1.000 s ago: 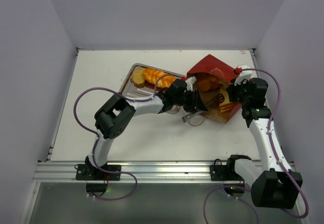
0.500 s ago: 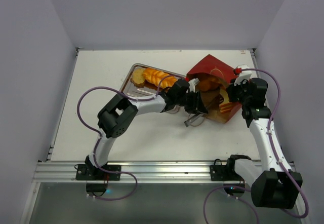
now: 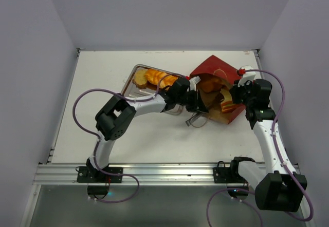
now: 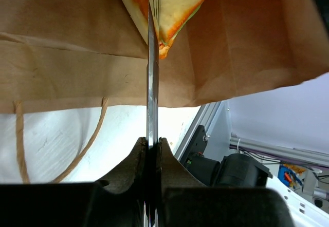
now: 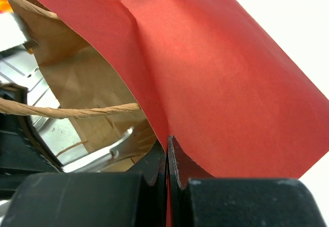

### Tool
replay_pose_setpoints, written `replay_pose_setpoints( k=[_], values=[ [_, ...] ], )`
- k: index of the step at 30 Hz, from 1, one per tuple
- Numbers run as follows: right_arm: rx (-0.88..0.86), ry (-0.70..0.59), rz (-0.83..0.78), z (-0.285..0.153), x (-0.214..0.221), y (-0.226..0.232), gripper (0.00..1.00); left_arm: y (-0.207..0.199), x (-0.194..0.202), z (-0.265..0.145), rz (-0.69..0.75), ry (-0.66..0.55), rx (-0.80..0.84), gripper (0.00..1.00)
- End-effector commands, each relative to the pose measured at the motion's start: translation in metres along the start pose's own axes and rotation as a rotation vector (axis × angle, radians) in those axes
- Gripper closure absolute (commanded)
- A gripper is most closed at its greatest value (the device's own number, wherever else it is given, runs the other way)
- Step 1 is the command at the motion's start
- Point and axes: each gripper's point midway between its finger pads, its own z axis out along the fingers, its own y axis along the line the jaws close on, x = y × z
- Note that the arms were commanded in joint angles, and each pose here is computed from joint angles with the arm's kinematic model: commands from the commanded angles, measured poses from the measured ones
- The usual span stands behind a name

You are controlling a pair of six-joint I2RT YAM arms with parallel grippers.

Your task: Take the fake bread out of the paper bag

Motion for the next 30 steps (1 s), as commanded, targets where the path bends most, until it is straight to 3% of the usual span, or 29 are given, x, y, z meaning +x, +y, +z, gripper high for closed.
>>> replay_pose_setpoints(
  k=[1,14,30],
  values=[
    [-0.010,-0.060,-0.010,-0.005,-0.020,0.002,1.00,-0.046,-0.028,-0.037,0.071,-0.079,0.094,1.00],
    [0.004,-0.059,-0.008,-0.005,-0.020,-0.001,1.00,-0.044,-0.027,-0.071,0.128,-0.085,0.046,1.00],
    [0.006,-0.060,-0.008,-0.006,-0.020,-0.001,1.00,-0.039,0.013,-0.118,0.273,-0.005,-0.009,1.00]
  ],
)
